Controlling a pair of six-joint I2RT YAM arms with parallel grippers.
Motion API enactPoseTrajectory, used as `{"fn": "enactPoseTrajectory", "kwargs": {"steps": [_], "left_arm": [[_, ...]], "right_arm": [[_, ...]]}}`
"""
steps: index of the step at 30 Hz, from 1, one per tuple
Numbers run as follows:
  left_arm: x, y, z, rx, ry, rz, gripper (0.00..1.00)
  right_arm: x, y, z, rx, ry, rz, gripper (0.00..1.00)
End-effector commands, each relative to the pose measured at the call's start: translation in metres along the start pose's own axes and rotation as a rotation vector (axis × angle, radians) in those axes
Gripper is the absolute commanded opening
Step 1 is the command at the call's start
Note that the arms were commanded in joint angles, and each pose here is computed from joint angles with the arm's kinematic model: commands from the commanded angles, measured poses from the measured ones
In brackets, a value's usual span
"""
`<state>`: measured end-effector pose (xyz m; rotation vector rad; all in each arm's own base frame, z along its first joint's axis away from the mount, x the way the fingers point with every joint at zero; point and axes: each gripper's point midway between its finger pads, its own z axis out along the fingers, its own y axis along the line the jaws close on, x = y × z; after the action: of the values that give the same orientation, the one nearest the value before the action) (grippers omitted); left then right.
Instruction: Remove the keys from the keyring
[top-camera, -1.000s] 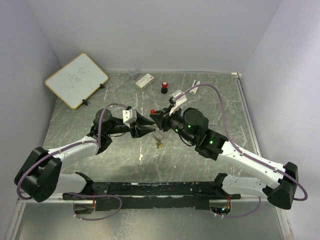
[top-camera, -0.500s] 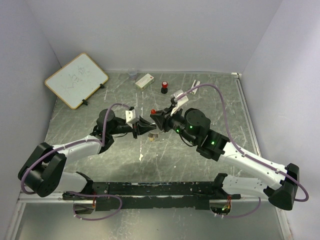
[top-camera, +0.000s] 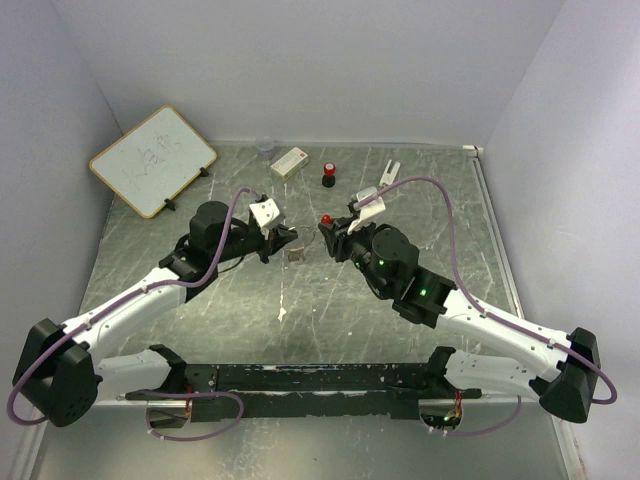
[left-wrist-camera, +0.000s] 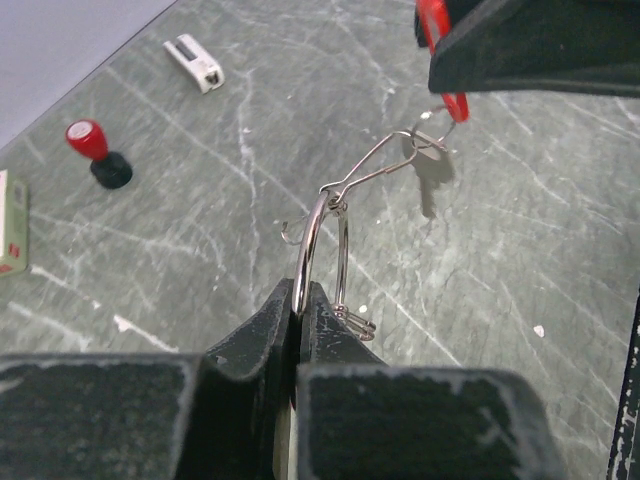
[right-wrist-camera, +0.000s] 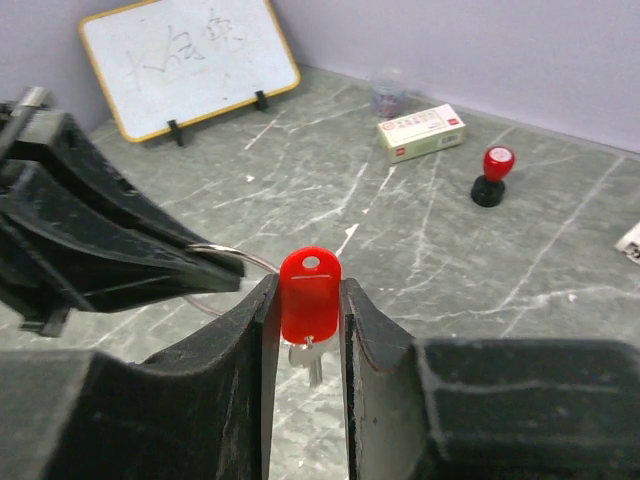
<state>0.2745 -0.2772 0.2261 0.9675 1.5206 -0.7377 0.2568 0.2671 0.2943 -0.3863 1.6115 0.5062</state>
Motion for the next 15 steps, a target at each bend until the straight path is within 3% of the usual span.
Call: {"fn": "enactPoseTrajectory", "kwargs": {"steps": [1,8,13,15], "left_arm": [[0.007,0.022,-0.018,-0.158,0.084,0.005,0.07],[-0.007,0.021,-0.019,-0.176,0.167,0.003,0.07],[-0.031,0.020,-0.021,-0.211,0.193,0.013,0.07],[-0.041,0.019,-0.024,-0.219,0.193,0.025,0.07]], "right_arm": [[-0.022,-0.024,-0.007,0.124,-0.095,-0.026,0.00],[-0.017,-0.055,-0.012,0.290,-0.084,-0.082,0.00],[0.000,-0.056,-0.007,0.300,-0.055,-0.093,0.00],[0.007,-0.053,-0.005,0.281,-0.046,-0.095,0.06]]}}
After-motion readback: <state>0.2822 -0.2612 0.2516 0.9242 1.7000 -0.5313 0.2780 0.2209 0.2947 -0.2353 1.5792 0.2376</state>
